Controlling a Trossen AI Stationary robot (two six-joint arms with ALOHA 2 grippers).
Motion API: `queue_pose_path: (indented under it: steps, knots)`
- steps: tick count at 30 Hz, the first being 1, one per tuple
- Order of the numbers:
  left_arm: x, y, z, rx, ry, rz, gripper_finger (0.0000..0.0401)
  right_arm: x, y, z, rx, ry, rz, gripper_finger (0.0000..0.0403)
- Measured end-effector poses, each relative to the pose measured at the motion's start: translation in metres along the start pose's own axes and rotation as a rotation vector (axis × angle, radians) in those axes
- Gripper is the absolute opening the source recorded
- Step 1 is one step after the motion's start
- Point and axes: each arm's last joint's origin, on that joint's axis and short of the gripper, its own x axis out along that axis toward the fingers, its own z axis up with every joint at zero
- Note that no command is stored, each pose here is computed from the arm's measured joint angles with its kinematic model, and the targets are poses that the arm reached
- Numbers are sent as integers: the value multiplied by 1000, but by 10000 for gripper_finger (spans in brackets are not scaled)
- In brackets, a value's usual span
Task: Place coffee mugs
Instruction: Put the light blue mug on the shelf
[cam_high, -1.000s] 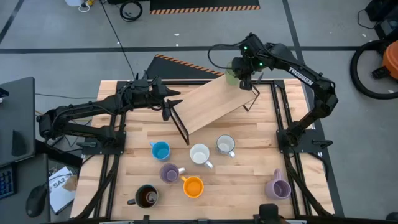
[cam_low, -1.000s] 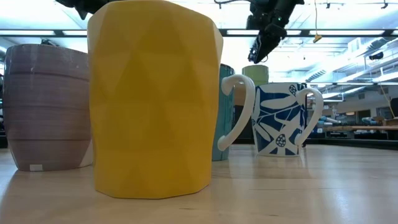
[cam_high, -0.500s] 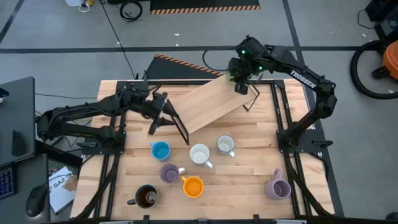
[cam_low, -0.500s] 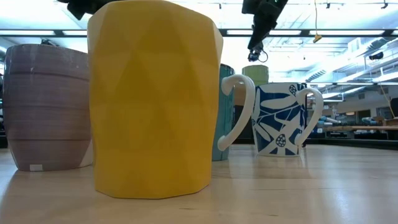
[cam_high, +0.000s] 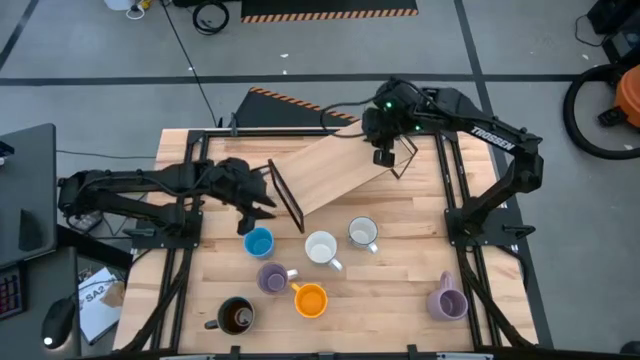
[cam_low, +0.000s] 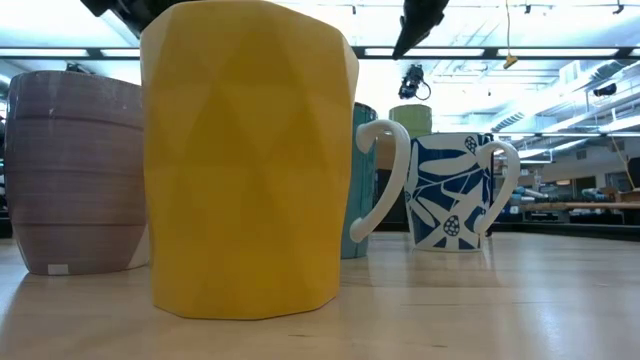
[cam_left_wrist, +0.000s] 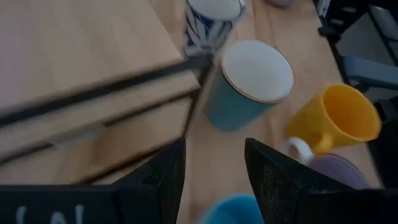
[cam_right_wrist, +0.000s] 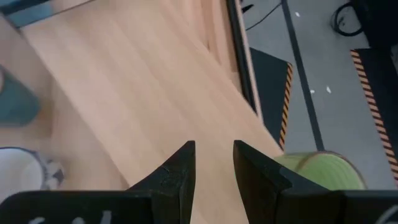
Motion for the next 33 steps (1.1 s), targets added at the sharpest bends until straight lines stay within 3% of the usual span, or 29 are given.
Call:
queue_pose_path:
  steps: [7,14,20,33]
  knots:
    - [3,-19,-14,-126,140,-24,171,-1,23,12,9,-58,39,114]
    - [-3,-51,-15,-130,252,3,171,-3,38,22,5,-124,37,114]
    - [0,-74,-15,-9,378,76,171,-2,46,26,-8,-136,28,114]
    - [36,-106,-41,291,561,85,171,12,57,22,-8,-111,50,114]
